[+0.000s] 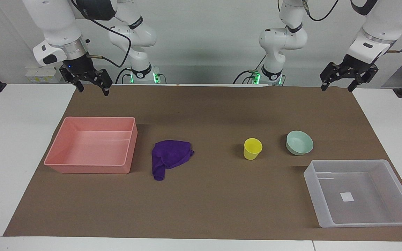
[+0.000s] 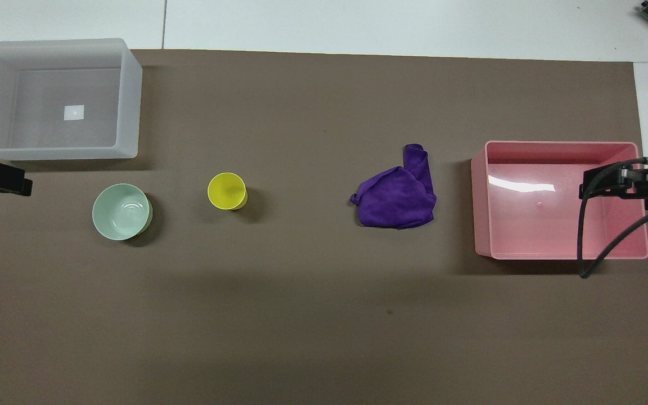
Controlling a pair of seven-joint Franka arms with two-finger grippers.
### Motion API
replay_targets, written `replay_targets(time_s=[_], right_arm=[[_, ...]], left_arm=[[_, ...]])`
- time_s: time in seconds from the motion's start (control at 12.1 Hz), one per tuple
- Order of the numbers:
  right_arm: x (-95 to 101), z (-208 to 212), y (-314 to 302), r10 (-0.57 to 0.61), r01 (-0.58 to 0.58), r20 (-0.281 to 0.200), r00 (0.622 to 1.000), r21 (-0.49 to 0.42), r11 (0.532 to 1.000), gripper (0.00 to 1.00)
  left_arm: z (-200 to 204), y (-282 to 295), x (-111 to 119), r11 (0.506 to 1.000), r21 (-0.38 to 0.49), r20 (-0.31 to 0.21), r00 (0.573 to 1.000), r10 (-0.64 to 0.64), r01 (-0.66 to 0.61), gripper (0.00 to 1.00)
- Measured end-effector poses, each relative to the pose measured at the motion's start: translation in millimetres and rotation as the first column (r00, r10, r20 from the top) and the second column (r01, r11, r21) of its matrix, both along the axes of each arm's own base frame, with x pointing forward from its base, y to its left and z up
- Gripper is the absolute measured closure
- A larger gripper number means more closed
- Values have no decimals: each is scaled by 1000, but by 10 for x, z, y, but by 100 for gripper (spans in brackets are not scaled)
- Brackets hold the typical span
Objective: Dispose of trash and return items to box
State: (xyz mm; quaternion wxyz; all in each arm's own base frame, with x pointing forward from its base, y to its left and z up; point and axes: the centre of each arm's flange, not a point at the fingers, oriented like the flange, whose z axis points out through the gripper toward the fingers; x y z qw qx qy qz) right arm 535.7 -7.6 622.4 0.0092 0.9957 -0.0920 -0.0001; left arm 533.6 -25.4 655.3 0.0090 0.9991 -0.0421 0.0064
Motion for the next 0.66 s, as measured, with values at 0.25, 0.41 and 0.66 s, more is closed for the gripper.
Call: replay_targets(time_s=[0.25, 0.41, 0.66], right_arm=[[0, 0, -4, -1, 1, 0, 1000, 0, 1000, 0], [0, 0, -4, -1, 1, 0, 1000, 0, 1000, 0], [1, 1, 4, 25, -25, 1, 1000, 1, 1000, 0]], left_arm=[[-9, 2, 1, 1000, 0, -1, 1000, 0, 0, 0], [-9, -12, 0, 1000, 0, -2, 1000, -3, 3, 0], [-98, -36, 20, 1000, 0, 7, 1000, -8, 8, 0]])
